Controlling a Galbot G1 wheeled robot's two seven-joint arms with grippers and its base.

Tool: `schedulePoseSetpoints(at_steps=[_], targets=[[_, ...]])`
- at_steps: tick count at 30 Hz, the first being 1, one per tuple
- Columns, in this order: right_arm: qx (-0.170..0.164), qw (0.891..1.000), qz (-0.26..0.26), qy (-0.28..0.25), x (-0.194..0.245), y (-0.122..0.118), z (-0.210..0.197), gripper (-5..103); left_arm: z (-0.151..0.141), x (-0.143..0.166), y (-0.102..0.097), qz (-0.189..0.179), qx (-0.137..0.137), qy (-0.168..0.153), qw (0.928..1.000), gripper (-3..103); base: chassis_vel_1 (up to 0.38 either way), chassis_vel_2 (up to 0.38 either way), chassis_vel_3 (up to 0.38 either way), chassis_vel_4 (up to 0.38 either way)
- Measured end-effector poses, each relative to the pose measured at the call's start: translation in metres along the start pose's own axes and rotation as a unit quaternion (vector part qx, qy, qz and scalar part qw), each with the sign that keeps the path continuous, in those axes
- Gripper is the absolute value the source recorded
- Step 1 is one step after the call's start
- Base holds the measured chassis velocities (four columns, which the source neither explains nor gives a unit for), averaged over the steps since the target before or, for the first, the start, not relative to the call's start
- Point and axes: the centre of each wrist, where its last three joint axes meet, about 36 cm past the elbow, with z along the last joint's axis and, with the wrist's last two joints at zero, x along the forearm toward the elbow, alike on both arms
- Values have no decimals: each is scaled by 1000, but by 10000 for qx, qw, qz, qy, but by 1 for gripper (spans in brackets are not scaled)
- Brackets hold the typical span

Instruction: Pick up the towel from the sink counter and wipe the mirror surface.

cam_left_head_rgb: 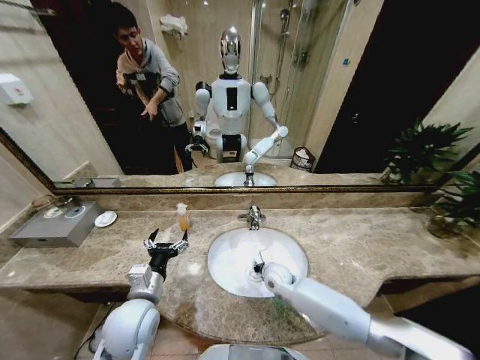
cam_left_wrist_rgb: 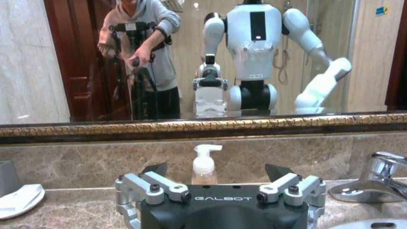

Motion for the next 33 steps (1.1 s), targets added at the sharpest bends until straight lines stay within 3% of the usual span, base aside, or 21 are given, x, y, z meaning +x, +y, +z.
schedulePoseSetpoints(at_steps=[4,7,10,13,14,18,19,22,24,27,29,30,33], targets=[[-37,9998,182,-14,7,-42,6,16,0,0,0,0,0,0,10000,100,0,0,0,0],[-34,9999,141,-36,6,-43,8,16,0,0,0,0,0,1,10000,100,0,0,0,0],[-54,10000,11,-40,2,-26,7,16,0,0,0,0,0,1,10000,100,0,0,0,0],[-69,9991,-405,-132,-6,25,-6,16,0,0,0,1,0,0,10000,100,0,0,0,0],[-69,9991,-405,-132,-6,25,-6,16,0,0,0,1,0,0,10000,100,0,0,0,0],[-324,9945,-905,-422,-11,89,-53,16,0,0,0,0,0,0,10000,100,0,0,0,0],[-324,9945,-905,-422,-11,89,-53,16,0,0,0,0,0,0,10000,100,0,0,0,0],[-516,9904,-1166,-529,-8,124,-70,16,0,0,0,0,0,0,10000,100,0,0,0,0],[-506,9906,-1152,-536,-8,125,-68,16,0,0,0,0,0,1,10000,100,0,0,0,0],[-454,9926,-1018,-483,-11,110,-56,16,0,0,0,0,0,0,10000,100,0,0,0,0],[-441,9961,-642,-418,-17,68,-38,16,0,0,0,0,0,0,10000,100,0,0,0,0],[-441,9961,-642,-418,-17,68,-38,16,0,0,0,0,0,0,10000,100,0,0,0,0],[-423,9981,-239,-376,-14,15,-21,16,0,0,0,1,0,0,10000,100,0,0,0,0]])
